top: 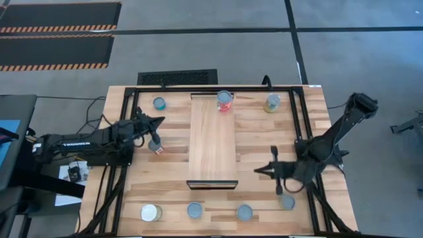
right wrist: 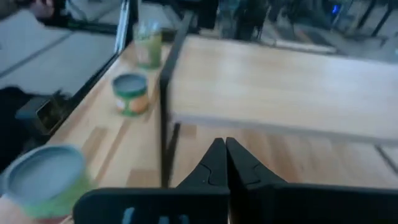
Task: Pick and place cans onto a shelf
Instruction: Put the small blue can on the shelf
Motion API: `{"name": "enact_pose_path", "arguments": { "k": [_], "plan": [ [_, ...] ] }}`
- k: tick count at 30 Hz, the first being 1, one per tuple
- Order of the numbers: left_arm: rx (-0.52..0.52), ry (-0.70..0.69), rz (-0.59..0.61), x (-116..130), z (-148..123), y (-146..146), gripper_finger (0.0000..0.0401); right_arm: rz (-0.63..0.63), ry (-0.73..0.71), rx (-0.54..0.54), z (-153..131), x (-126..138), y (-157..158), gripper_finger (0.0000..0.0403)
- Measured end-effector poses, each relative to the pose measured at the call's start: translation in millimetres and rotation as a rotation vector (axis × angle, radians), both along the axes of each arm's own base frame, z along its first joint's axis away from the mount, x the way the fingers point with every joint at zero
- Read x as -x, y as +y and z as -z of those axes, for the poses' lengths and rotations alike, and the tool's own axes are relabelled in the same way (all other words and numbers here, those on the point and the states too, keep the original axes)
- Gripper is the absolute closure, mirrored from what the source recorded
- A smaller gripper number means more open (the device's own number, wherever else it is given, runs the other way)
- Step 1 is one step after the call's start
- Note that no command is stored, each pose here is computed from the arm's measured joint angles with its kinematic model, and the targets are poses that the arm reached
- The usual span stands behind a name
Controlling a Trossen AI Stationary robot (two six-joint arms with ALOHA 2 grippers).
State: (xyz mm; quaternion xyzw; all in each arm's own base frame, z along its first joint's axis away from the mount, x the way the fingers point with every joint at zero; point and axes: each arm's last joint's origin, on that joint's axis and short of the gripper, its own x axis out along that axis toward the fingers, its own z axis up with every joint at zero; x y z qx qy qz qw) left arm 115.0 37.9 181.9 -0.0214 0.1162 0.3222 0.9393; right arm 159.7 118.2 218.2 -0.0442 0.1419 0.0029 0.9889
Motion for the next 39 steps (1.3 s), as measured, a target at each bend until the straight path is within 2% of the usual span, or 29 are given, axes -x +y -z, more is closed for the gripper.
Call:
{"name": "enact_pose_path", "arguments": {
  "k": [5,8,14,20,26,31,35,39],
  "plan": [
    [0.039,0.161,-0.026,-3,-7,22,0.0401,0.018,-0.056,0.05,12,-2,-36,0.0402],
    [0.082,0.236,-0.043,-5,-9,39,0.0401,0.02,-0.072,0.037,11,-3,-54,0.0401],
    [0.265,0.35,-0.179,-7,-9,82,0.0401,0.022,-0.122,0.078,2,-5,-84,0.0401],
    [0.359,0.505,-0.185,-22,-8,113,0.0385,0.038,-0.156,0.079,-4,-3,-104,0.04],
    [0.365,0.647,-0.15,-38,4,131,0.0317,0.014,-0.152,0.089,-4,-4,-111,0.04],
    [0.306,0.799,-0.229,-41,19,141,0.0269,0.019,-0.153,0.092,-4,-4,-112,0.0398],
    [0.32,0.833,-0.218,-45,31,145,0.0255,0.019,-0.159,0.092,-5,-4,-112,0.0399],
    [0.289,0.866,-0.242,-48,41,153,0.0259,0.022,-0.191,0.097,-8,-4,-112,0.0398]
  ]
}}
